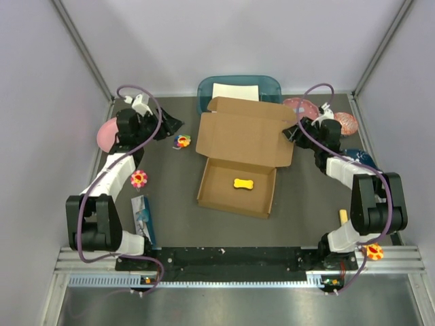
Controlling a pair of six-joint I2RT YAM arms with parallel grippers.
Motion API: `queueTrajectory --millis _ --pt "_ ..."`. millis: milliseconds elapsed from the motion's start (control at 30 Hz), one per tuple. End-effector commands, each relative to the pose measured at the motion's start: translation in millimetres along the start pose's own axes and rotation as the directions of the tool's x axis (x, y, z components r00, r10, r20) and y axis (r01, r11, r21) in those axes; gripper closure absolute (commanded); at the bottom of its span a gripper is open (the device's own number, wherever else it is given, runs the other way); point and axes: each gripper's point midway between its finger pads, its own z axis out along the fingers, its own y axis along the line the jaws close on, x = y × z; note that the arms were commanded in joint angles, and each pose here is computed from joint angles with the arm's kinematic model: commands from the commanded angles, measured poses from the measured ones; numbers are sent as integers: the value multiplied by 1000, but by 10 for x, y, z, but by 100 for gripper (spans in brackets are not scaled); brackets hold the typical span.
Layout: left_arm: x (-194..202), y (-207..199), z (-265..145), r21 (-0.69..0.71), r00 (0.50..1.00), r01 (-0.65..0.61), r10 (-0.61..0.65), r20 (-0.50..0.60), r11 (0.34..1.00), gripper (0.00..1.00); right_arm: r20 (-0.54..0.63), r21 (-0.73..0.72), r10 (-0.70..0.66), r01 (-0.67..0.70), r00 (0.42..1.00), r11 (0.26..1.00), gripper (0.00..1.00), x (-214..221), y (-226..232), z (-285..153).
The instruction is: Fold the paper box
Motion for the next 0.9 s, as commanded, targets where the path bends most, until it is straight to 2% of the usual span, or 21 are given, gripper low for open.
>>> queueTrajectory --millis 0,67,433,667,867 --pt "-141 -224 23 120 997 -81 78 27 989 30 64 -67 -41 45 997 997 53 -215 139 5" --pt "-112 -190 55 117 997 -73 72 15 990 30 62 -71 -50 54 997 996 60 -218 152 -11" --pt "-47 -73 133 94 996 -82 84 -14 992 26 51 -78 -103 106 993 991 82 -183 239 -73" --pt "114 31 211 66 992 -108 111 -56 992 25 58 -93 -132 137 989 986 88 -164 370 -129" --pt "227 89 444 101 987 -93 105 -119 991 27 63 -121 -132 139 989 983 91 -161 495 -165"
